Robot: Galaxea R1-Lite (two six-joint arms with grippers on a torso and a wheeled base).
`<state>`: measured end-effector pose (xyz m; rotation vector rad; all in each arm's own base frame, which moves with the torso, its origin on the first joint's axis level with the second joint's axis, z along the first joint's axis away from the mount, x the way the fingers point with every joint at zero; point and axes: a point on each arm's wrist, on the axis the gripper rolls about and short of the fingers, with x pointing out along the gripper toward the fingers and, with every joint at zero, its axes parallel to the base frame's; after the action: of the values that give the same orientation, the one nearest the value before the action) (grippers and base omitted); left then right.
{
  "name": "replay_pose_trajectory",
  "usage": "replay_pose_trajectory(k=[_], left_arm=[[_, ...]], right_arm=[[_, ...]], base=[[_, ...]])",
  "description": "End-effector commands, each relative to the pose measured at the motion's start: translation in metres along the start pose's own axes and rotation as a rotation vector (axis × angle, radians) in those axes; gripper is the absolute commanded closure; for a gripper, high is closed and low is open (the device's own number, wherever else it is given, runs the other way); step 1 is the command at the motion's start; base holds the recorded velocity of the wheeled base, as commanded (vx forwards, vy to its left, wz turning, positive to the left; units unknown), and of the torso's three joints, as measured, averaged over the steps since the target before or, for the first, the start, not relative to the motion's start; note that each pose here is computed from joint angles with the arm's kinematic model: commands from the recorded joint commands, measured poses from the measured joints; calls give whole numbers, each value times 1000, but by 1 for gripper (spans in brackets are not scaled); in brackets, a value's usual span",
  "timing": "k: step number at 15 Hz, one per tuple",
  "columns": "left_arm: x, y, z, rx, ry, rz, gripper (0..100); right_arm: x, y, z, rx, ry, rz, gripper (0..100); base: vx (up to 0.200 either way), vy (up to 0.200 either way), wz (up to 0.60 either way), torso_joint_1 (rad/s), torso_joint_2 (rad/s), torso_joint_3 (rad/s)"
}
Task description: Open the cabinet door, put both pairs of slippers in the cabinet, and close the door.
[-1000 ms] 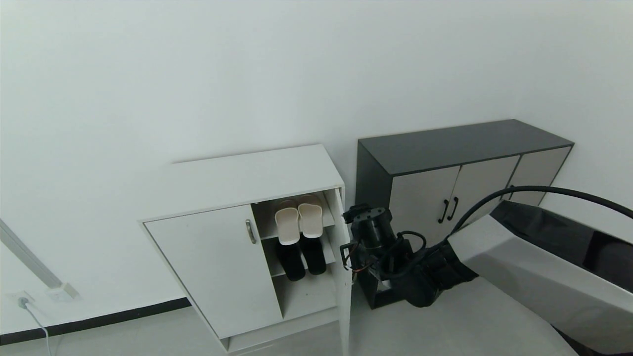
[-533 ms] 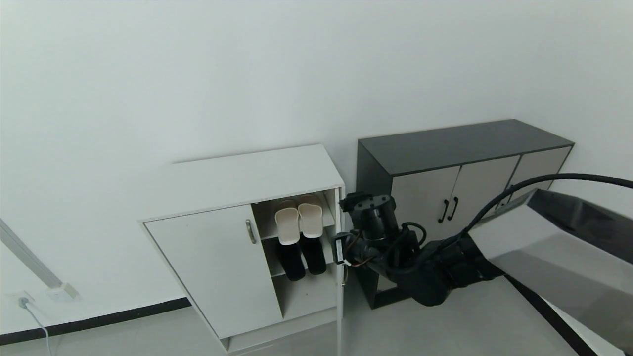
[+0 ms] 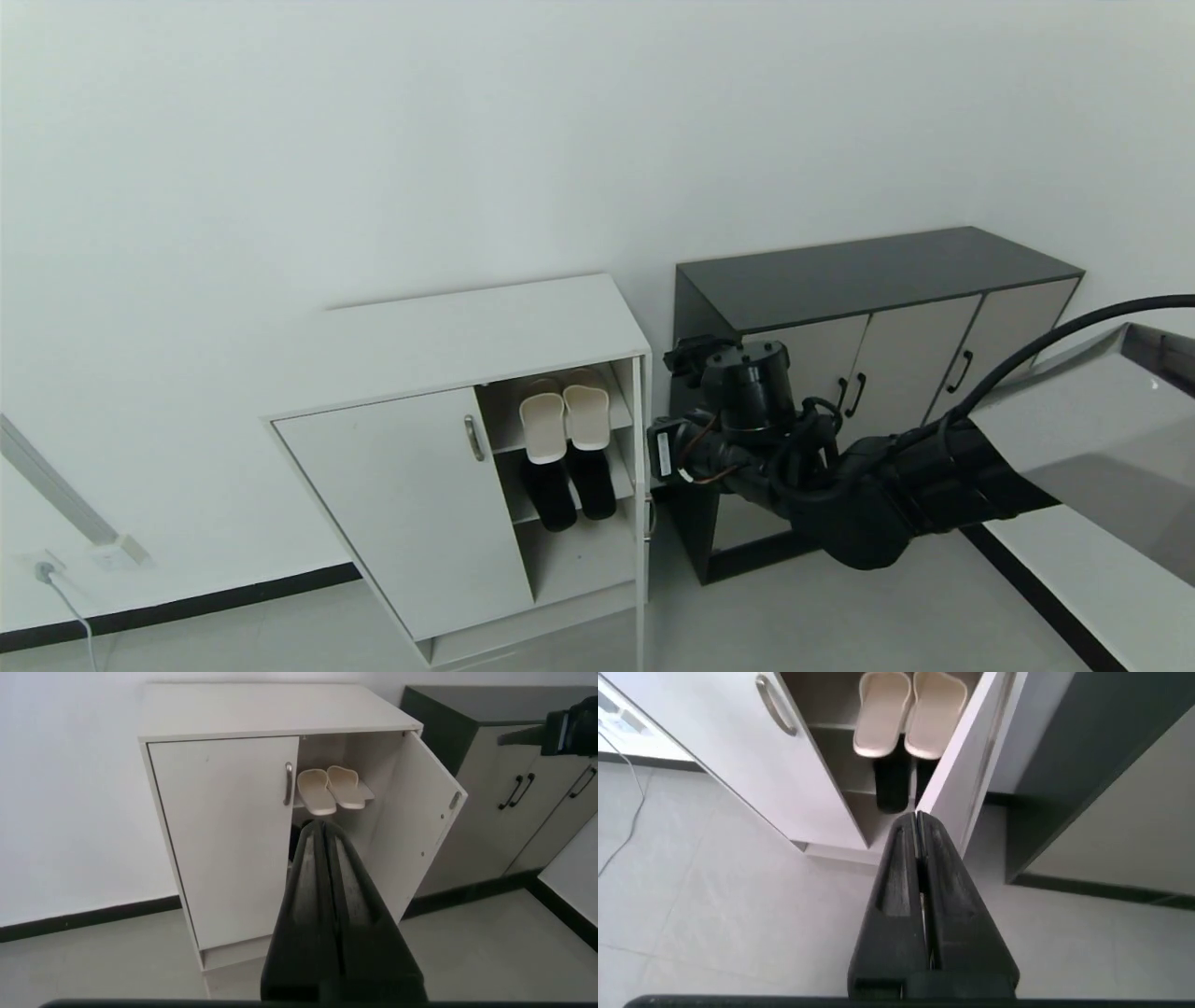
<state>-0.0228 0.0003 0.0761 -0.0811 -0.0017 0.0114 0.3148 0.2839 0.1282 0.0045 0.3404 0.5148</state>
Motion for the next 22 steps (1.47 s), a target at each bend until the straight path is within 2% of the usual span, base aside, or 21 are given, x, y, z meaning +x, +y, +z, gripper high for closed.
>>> replay_pose_trajectory(k=[1, 4, 7, 11, 13, 17, 19, 22], left_arm=[[0, 0, 0, 0, 0, 1, 100], [0, 0, 0, 0, 0, 1, 100], [0, 0, 0, 3, 0, 1, 100], [0, 0, 0, 3, 1, 1, 100], [0, 0, 0, 3, 0, 1, 100], [0, 0, 0, 4, 0, -1, 100], [0, 0, 0, 3, 0, -1, 100], [0, 0, 0, 3, 0, -1, 100]], right_arm=[[-1, 0, -1, 0, -1, 9, 100], [2, -9, -6, 4, 3, -6, 100], [3, -21, -13, -27, 17, -32, 100], [-1, -38, -17, -69, -15, -67, 100], [-8, -45, -19, -85, 0, -83, 100], [-20, -56, -28, -87, 41, -110, 100], [-27, -64, -31, -107, 61, -129, 100], [-31, -87, -42, -152, 129, -184, 100]], base=[[0, 0, 600, -2, -2, 2], [0, 0, 600, 7, 4, 1], [0, 0, 0, 0, 0, 0], [0, 0, 0, 0, 0, 0], [0, 0, 0, 0, 0, 0], [200, 0, 0, -6, -5, 2], [0, 0, 0, 0, 0, 0], [0, 0, 0, 0, 0, 0]])
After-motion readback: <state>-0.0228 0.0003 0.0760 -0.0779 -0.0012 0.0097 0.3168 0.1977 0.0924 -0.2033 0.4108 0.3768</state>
